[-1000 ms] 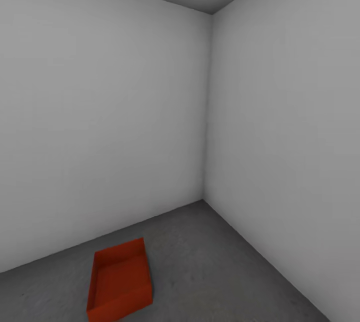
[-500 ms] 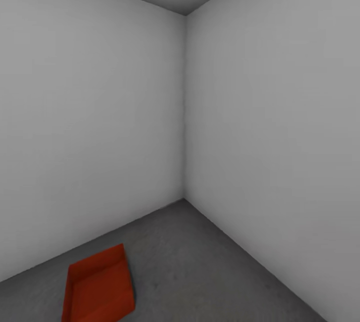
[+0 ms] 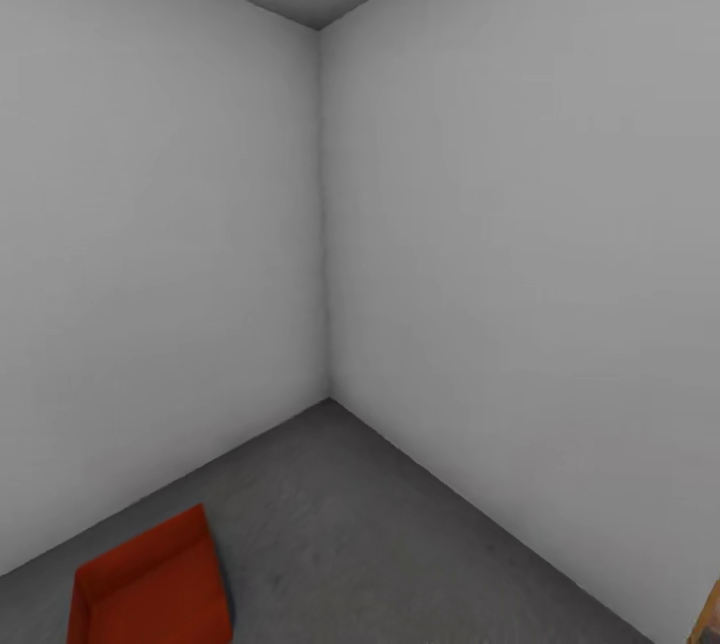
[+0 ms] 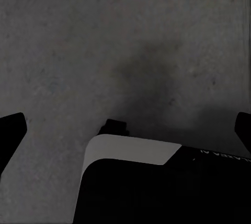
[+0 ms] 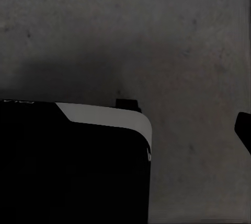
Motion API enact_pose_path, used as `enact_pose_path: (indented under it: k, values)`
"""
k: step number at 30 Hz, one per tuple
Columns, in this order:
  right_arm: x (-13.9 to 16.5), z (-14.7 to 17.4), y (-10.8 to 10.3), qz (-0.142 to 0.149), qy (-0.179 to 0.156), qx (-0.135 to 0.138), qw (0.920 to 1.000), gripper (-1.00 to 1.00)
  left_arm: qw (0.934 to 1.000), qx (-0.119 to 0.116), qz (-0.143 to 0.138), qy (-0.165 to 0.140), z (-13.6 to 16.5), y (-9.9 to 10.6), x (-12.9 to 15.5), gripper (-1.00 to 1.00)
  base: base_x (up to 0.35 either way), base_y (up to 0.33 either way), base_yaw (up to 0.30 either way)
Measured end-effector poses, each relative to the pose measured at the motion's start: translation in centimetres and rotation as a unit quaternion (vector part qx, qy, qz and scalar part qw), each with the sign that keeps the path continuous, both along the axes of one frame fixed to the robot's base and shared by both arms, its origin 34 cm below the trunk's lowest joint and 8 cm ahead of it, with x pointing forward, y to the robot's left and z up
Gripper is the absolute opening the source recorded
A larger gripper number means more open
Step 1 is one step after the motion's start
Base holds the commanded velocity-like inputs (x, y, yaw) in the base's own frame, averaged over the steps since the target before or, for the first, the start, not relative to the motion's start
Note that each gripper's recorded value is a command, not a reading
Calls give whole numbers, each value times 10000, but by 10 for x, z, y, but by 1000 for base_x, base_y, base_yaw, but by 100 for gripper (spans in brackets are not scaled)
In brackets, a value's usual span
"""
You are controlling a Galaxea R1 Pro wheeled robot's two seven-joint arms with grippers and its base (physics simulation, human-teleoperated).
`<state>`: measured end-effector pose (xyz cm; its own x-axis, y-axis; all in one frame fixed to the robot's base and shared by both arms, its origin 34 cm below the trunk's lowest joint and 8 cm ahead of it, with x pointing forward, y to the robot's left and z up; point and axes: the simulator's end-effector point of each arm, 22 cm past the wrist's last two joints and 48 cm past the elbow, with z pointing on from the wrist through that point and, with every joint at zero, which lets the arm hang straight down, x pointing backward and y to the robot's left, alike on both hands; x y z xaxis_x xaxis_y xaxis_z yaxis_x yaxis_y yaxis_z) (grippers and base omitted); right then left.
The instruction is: Move the two storage containers from the living room to the garage. In the garage, place one container on the floor and stack the other container on top of it (either order is fine).
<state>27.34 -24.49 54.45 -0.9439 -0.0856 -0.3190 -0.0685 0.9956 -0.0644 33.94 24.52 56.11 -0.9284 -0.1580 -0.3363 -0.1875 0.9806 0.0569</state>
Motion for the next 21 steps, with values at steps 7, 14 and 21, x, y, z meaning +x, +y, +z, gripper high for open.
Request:
enact_pose_path:
  k: [7, 14, 21]
  values:
    - [0, 0, -1, -56, 2, 3, 10000, 100, 10000, 54, -28, -19, 1, 7, 2, 100, 0, 0, -292]
    - [0, 0, -2, -44, 2, 2, 10000, 100, 9999, 96, -31, -21, 1, 13, 2, 100, 0, 0, -294]
    - [0, 0, -2, -36, -5, -5, 10000, 100, 9999, 103, -35, -20, 1, 14, 2, 100, 0, 0, -295]
